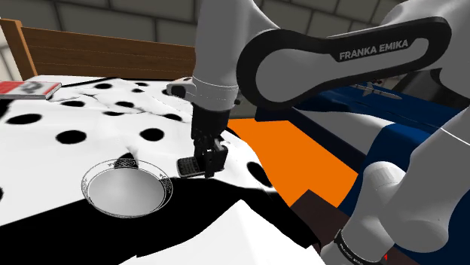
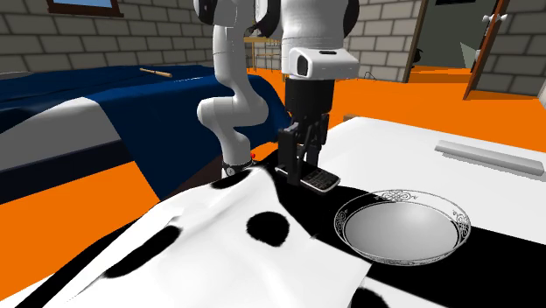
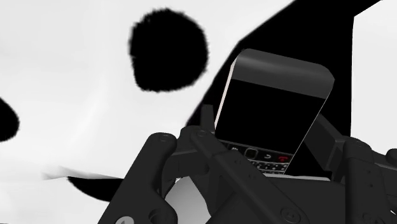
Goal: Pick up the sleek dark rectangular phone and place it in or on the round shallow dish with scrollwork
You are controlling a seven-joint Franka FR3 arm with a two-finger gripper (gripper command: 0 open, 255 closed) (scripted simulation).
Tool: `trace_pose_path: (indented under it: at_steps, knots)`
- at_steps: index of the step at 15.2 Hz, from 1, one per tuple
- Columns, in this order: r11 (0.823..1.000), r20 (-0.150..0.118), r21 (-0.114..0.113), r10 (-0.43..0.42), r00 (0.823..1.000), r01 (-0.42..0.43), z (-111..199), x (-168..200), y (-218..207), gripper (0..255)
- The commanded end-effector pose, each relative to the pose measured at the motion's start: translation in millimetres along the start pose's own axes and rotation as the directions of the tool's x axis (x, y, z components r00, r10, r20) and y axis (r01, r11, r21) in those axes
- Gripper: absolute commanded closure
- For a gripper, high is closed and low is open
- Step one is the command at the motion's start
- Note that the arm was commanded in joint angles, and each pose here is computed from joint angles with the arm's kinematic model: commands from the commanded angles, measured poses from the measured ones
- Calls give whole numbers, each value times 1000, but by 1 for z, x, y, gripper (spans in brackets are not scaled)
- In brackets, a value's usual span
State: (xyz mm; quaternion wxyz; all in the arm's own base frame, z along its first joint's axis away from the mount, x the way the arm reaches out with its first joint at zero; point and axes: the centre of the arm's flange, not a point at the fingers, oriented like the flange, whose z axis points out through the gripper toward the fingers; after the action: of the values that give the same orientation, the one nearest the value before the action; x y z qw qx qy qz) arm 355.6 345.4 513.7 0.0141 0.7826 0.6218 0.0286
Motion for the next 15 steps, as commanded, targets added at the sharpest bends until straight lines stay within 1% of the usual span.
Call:
trace_pose_path:
  at_steps: [1, 11, 12, 15]
  knots:
    - [1000, 0, 0, 0, 1000, 0, -11, 1, 0, 255]
    - [1000, 0, 0, 0, 1000, 0, -64, 2, 3, 255]
    - [1000, 0, 0, 0, 1000, 0, -65, 2, 3, 255]
    - [1000, 0, 0, 0, 1000, 0, -66, 42, 7, 255]
